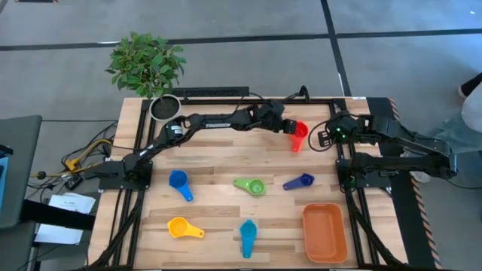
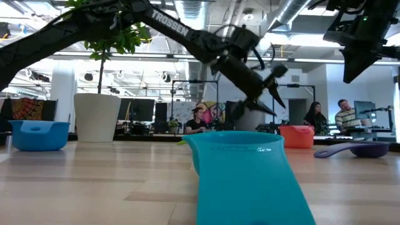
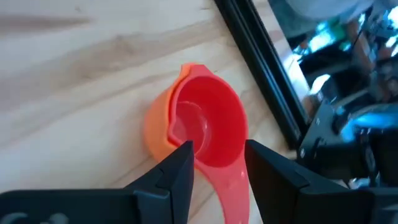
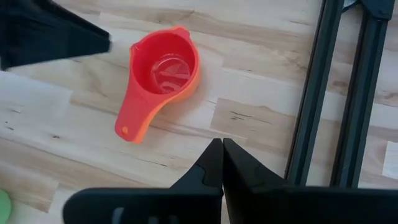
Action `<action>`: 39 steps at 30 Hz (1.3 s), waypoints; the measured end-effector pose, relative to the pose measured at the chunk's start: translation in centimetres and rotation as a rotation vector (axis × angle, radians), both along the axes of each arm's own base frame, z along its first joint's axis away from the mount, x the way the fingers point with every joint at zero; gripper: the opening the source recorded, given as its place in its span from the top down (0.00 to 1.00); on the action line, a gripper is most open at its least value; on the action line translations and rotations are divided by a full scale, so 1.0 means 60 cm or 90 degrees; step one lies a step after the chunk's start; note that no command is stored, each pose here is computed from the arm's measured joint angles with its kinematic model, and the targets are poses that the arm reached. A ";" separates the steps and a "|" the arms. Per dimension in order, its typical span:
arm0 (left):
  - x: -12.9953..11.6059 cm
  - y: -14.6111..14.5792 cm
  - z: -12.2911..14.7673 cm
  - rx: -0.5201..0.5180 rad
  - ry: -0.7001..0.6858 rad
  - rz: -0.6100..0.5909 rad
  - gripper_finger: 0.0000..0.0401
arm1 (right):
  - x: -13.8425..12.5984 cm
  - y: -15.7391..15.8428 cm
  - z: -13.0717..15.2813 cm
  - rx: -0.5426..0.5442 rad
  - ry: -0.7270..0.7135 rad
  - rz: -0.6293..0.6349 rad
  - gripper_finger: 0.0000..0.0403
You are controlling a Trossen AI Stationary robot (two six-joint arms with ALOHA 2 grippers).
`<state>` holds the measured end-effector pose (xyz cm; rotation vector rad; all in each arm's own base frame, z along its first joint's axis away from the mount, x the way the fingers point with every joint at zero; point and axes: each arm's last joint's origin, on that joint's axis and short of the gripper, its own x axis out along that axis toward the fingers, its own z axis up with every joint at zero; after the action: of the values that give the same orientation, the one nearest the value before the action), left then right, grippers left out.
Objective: Nest measuring cups in basket
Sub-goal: Stack the top light blue measuring cup on top of the red measuring cup
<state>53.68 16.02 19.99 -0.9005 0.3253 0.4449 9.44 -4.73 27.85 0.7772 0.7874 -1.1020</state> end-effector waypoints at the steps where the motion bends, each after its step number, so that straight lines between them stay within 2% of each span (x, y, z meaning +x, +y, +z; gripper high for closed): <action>1: -0.004 -0.001 0.010 0.023 0.011 -0.011 0.67 | 0.000 0.000 0.000 -0.001 -0.002 0.000 0.95; 7: -0.048 -0.023 0.082 0.142 0.135 -0.128 0.67 | 0.005 -0.002 0.003 -0.014 -0.012 0.021 0.91; 13: -0.100 -0.066 0.148 0.199 0.257 -0.137 0.67 | 0.016 -0.005 0.008 -0.034 -0.037 0.066 0.87; 18: -0.127 -0.114 0.173 0.173 0.319 -0.121 0.69 | 0.025 -0.007 0.009 -0.036 -0.045 0.099 0.86; 24: -0.157 -0.195 0.162 0.134 0.465 -0.119 0.72 | 0.027 -0.007 0.010 -0.051 -0.032 0.159 0.85; 28: -0.173 -0.244 0.153 0.139 0.536 -0.132 0.75 | 0.028 -0.008 0.010 -0.054 -0.033 0.161 0.85; 32: -0.183 -0.274 0.163 0.158 0.546 -0.157 0.78 | 0.031 -0.008 0.012 -0.050 -0.055 0.142 0.85; 34: -0.193 -0.283 0.177 0.189 0.551 -0.158 0.80 | 0.033 -0.007 0.013 -0.047 -0.073 0.131 0.85; 39: -0.249 -0.289 0.246 0.272 0.547 -0.124 0.84 | 0.043 -0.007 0.020 -0.051 -0.133 0.108 0.85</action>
<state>38.73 -1.31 34.75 -0.2143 1.0485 0.6756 12.02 -5.12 29.08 0.7307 0.6163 -0.8793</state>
